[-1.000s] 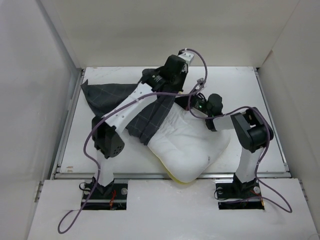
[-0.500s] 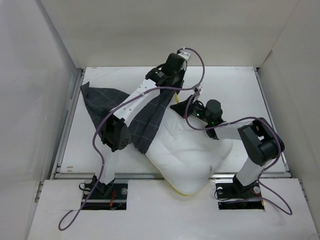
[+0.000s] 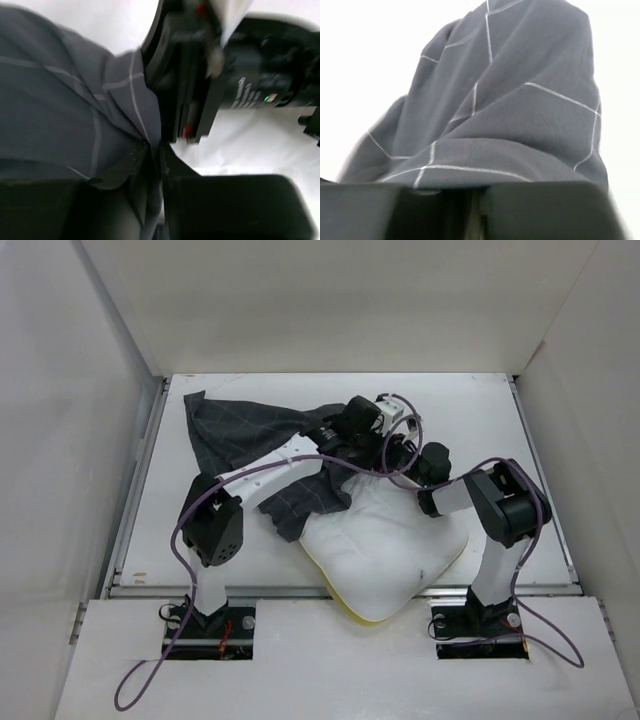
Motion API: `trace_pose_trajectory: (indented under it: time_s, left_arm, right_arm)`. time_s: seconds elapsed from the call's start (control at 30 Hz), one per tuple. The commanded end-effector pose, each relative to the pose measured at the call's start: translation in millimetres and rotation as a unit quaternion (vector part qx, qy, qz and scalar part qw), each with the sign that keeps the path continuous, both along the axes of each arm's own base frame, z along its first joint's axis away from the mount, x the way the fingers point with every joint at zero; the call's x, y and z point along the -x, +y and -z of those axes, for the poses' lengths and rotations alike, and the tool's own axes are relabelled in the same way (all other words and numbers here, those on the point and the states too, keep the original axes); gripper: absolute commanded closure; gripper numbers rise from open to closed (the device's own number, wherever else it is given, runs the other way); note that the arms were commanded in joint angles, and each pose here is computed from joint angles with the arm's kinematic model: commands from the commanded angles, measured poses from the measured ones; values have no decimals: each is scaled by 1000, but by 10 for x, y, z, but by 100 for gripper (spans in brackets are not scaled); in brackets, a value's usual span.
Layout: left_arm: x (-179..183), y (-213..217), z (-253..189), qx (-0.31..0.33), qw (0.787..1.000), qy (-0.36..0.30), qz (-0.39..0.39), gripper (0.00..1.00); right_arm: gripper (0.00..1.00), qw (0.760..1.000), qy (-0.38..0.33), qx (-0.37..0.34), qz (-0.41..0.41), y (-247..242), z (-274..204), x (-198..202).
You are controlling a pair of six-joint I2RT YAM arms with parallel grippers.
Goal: Put the pillow into the pillowcase
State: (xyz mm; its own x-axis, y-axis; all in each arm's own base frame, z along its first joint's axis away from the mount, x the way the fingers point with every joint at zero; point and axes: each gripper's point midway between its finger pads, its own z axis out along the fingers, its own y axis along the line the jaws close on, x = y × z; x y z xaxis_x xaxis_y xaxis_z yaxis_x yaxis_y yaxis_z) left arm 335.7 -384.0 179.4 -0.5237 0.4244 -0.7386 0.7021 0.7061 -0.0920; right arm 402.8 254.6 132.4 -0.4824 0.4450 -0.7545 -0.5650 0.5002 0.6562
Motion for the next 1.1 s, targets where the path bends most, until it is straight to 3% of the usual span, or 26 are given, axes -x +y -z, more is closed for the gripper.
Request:
trace_pose_trajectory:
  time_s: [0.0,0.1,0.13,0.17,0.2,0.23,0.33,0.37,0.4,0.43,0.47,0.57,0.63,0.67,0.7,0.87,0.93,1.07]
  left_arm:
    - [162,-84,-149,51,998,35,-2,87]
    - [67,15,-410,80,996,19,-15,48]
    - [52,46,-449,82,996,10,-22,41]
    - [59,90,-608,93,995,-3,-30,17]
    - [77,147,-620,92,995,-2,-42,7]
    - [77,201,-672,92,994,-11,-50,6]
    - [142,491,-788,95,990,-28,-102,3]
    - [145,601,-786,96,986,-30,-133,2]
    - [213,717,-909,111,982,-37,-149,0]
    - [292,827,-718,97,982,-24,-162,0]
    - [328,887,-687,102,979,-22,-173,0]
    - [572,1060,-397,89,976,6,-197,0]
    - [683,1139,-238,74,972,20,-220,0]
    - [820,1190,-24,45,973,38,-222,0]
    - [847,1256,83,32,970,45,-235,1]
    - [1096,1440,397,8,961,79,-264,24]
    - [1168,1503,511,1,958,85,-275,29]
    - [1213,1743,650,-30,943,84,-322,42]
  right_arm:
    - [74,984,-158,-74,25,-139,-837,65]
    - [50,987,-146,-49,43,-225,-800,146]
    - [44,992,-118,-29,44,-235,-676,156]
    - [39,990,-131,-18,46,-259,-819,198]
    - [34,992,-116,-1,52,-290,-766,218]
    - [32,996,-62,36,50,-313,-513,253]
    - [26,989,-47,108,93,-529,-602,280]
    - [25,982,27,156,102,-619,-276,405]
    - [23,977,25,175,120,-713,-357,483]
    - [15,971,45,190,140,-813,-341,517]
    - [15,956,86,228,165,-970,-152,626]
    - [9,949,99,236,186,-1119,-280,808]
    - [9,952,92,246,157,-1091,-325,1014]
    - [2,956,82,246,138,-1037,-369,1090]
    - [2,955,88,260,108,-943,-312,1253]
    - [2,949,27,315,7,-451,-477,1787]
    - [2,948,5,316,-50,-170,-536,2051]
    - [2,931,7,352,-101,75,-328,2335]
